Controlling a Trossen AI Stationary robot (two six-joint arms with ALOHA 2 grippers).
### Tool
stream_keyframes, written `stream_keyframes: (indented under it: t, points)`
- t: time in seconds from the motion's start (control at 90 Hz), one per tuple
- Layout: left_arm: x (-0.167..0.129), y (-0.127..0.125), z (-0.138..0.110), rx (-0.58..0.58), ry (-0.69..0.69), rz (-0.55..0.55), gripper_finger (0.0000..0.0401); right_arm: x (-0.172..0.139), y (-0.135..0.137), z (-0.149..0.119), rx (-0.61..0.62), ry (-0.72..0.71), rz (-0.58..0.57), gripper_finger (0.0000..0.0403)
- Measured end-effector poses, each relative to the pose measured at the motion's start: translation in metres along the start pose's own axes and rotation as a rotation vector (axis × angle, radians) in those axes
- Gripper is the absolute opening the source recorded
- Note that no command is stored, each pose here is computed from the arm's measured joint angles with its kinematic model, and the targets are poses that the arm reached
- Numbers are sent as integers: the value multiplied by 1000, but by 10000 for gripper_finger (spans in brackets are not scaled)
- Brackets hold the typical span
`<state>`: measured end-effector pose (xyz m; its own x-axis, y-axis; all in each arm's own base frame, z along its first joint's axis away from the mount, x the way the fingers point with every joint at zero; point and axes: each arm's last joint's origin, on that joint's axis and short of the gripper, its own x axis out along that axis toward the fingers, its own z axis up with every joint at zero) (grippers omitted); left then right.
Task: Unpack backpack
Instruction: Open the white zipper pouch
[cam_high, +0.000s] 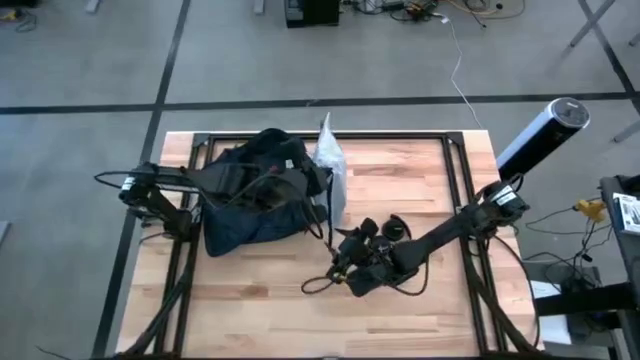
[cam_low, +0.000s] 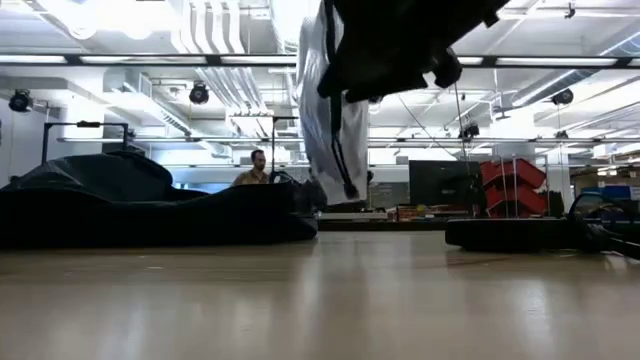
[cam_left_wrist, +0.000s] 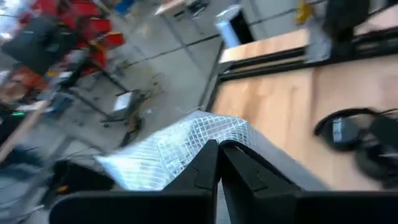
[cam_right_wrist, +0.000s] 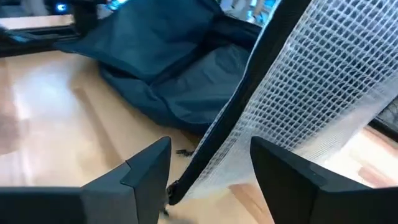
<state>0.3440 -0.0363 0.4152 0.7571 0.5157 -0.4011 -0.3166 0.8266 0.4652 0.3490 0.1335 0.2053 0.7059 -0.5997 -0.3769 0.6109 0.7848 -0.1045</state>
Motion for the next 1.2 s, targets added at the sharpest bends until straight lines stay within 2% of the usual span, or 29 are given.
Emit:
stream_keyframes:
  t: [0.189, 0.278, 0.356, 0.456, 0.511, 0.622, 0.756, 0.989, 1.2]
  points:
    - [3, -4, -2, -8, 21, -46, 0, 15, -15, -2, -6, 24, -98, 204]
    - [3, -5, -4, -15, 43, -49, 0, 19, -21, -4, -28, 42, -145, 184]
    - [3, -5, -8, -4, 71, -53, 0, 21, -28, -8, -61, 77, -177, 138]
    - [3, -6, -11, 2, 101, -56, 0, 20, -32, -13, -110, 111, -198, 41]
    - [3, -5, -14, 14, 124, -56, 0, 17, -33, -13, -149, 138, -185, 15]
    - [9, -4, -22, 40, 173, -45, 0, 5, -33, -7, -199, 213, -86, 9]
    - [19, 2, -39, 87, 272, -19, 1, -22, -40, 10, -255, 240, 10, 3]
    - [40, 8, -69, 128, 406, -1, 22, -68, -81, 51, -312, 229, 111, 1]
    - [44, 1, -82, 159, 443, -134, 48, -91, -119, 76, -352, 162, 139, 0]
